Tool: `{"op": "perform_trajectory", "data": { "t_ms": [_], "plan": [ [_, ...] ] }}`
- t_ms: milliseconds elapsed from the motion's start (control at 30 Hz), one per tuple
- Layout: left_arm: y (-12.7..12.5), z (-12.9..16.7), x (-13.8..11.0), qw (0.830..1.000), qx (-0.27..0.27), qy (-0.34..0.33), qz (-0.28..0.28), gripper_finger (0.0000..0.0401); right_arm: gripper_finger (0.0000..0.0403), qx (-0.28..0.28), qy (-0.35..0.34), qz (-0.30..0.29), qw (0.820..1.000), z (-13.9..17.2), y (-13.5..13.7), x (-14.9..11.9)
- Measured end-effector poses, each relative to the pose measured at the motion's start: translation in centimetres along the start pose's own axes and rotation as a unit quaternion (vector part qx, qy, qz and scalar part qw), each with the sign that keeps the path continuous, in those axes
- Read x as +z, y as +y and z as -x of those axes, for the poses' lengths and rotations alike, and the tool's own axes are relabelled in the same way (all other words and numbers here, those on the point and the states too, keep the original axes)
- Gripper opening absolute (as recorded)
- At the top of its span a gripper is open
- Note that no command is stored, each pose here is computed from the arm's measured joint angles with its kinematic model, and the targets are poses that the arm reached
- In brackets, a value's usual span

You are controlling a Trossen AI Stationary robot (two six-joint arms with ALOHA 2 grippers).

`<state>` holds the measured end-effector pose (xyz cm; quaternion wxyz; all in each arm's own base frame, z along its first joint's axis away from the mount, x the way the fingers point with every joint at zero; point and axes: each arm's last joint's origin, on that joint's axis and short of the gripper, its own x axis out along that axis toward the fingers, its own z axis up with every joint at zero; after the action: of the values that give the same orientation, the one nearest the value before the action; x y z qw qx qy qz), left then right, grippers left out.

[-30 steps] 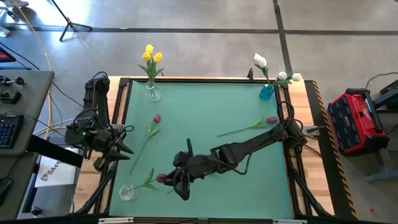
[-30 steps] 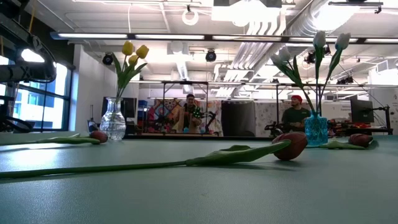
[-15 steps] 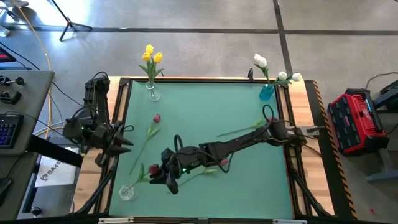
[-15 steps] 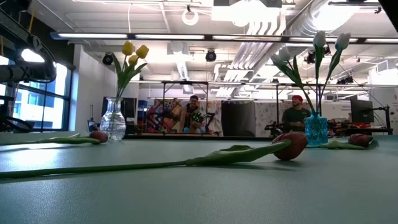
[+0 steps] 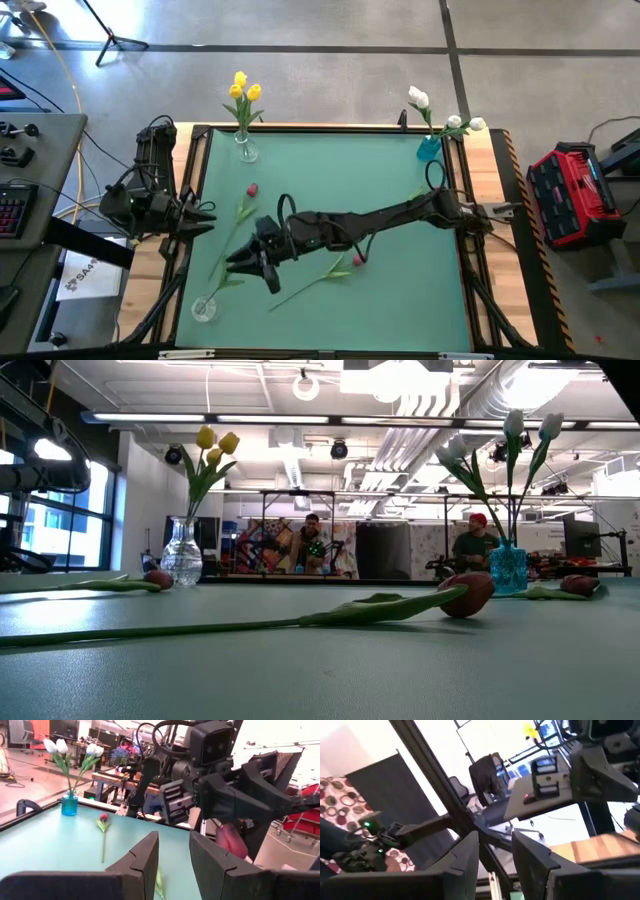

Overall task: Sort flowers into vase by color
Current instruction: Put the top left red flower into the bottom transparent vase

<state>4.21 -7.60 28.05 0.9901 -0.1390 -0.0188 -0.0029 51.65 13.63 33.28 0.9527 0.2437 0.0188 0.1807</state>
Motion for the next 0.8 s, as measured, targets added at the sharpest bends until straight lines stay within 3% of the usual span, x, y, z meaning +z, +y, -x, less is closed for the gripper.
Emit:
{"op": "perform_trajectory", "data": {
  "t_ms": [133,300,500,600,700,800],
  "plan": [
    [0.0,0.0,0.2,1.0,0.002,-0.002,-0.017,0.0096,0.0106,0.009,-0.012,0.01,1.0,0.1,0.5,1.2],
    [0.5,0.0,-0.5,0.996,0.085,-0.007,0.017,0.0096,0.0106,-0.004,-0.049,-0.003,0.999,0.3,1.6,3.5],
    [0.6,-0.1,-0.9,0.992,0.095,-0.016,0.08,0.0096,0.0106,-0.133,-0.012,-0.009,0.991,2.1,2.2,6.4],
    [0.2,-0.4,0.0,0.993,0.049,-0.013,0.107,0.0096,0.0106,-0.193,0.01,-0.007,0.981,4.3,2.5,7.4],
    [-0.6,-0.6,1.7,0.996,-0.048,-0.025,0.075,0.0091,0.0106,-0.23,0.033,0.01,0.973,6.6,3.4,9.0],
    [-1.2,-1.0,3.0,0.997,-0.06,-0.044,0.03,0.0083,0.0106,-0.265,0.049,0.023,0.963,8.6,3.9,10.3]
  ]
}}
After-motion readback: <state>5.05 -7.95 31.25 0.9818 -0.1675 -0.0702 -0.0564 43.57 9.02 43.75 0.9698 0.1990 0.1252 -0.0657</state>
